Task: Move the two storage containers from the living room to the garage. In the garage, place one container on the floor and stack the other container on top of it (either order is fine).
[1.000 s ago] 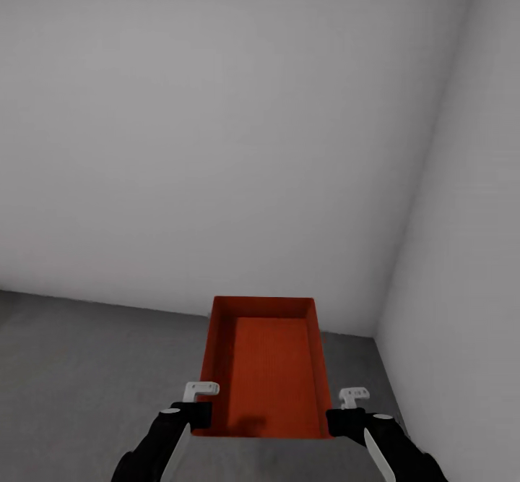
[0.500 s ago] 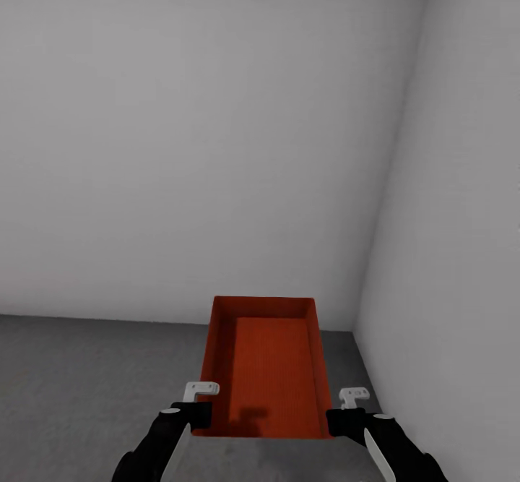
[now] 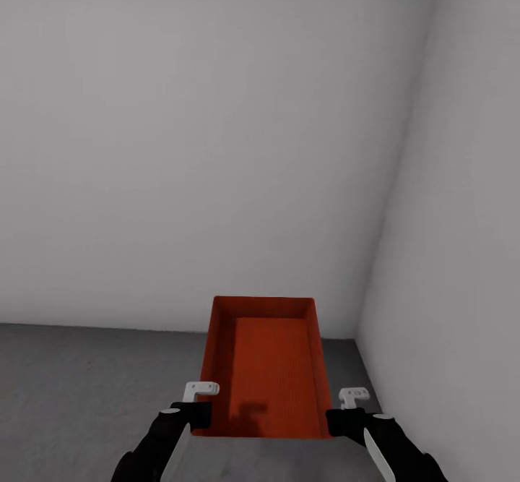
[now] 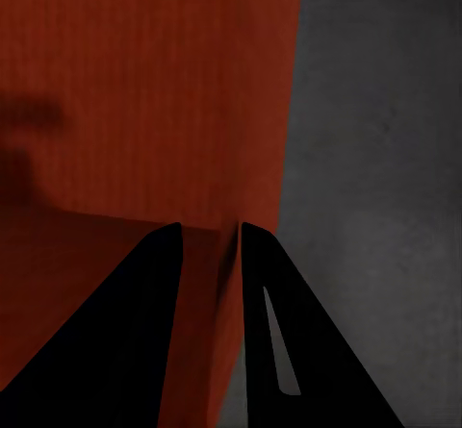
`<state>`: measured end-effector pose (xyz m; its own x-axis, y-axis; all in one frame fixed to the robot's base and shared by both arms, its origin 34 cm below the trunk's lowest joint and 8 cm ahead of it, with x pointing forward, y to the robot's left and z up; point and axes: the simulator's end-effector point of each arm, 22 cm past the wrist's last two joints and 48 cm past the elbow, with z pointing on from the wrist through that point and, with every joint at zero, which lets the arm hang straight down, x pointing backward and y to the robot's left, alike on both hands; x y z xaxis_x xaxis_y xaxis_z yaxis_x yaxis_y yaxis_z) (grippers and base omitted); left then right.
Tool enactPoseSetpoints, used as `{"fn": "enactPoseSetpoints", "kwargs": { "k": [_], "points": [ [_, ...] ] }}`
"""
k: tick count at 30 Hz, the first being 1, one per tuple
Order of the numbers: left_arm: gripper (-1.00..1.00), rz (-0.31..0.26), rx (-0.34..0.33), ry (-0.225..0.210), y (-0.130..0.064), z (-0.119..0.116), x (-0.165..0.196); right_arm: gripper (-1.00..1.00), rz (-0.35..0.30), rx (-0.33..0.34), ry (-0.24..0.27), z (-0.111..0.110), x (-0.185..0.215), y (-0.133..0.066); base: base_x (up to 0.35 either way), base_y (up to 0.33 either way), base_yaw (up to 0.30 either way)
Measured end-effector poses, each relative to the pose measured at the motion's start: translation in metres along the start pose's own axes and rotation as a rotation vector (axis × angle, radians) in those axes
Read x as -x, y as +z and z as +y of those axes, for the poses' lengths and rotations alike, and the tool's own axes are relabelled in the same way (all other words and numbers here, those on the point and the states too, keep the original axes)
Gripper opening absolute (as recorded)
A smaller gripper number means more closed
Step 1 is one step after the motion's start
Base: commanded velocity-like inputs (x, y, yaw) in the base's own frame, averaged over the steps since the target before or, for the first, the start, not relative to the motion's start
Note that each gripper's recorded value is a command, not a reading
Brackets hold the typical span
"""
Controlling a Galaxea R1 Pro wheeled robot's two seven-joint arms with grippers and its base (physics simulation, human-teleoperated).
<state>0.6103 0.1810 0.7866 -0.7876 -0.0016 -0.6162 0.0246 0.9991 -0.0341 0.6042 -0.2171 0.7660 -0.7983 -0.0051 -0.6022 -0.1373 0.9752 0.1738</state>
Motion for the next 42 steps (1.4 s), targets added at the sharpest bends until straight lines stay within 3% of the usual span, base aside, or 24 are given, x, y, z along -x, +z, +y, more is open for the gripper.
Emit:
{"fn": "enactPoseSetpoints", "kwargs": {
  "k": [7, 21, 42],
  "points": [
    [-1.00, 0.000, 0.001, 0.000, 0.0000, -0.0008, 0.0001, -1.00, 0.000, 0.000, 0.000, -0.0008, 0.0000, -0.0001, 0.008, 0.000, -0.135],
    [-1.00, 0.000, 0.000, 0.000, -0.0003, -0.0005, 0.0000, -1.00, 0.000, 0.000, 0.000, -0.0004, 0.0000, -0.0003, 0.177, 0.000, -0.004],
    [-1.00, -0.001, 0.000, 0.000, -0.0003, -0.0002, 0.0001, -1.00, 0.000, 0.000, 0.000, -0.0002, 0.0001, -0.0004, 0.054, -0.008, 0.000]
  ]
}}
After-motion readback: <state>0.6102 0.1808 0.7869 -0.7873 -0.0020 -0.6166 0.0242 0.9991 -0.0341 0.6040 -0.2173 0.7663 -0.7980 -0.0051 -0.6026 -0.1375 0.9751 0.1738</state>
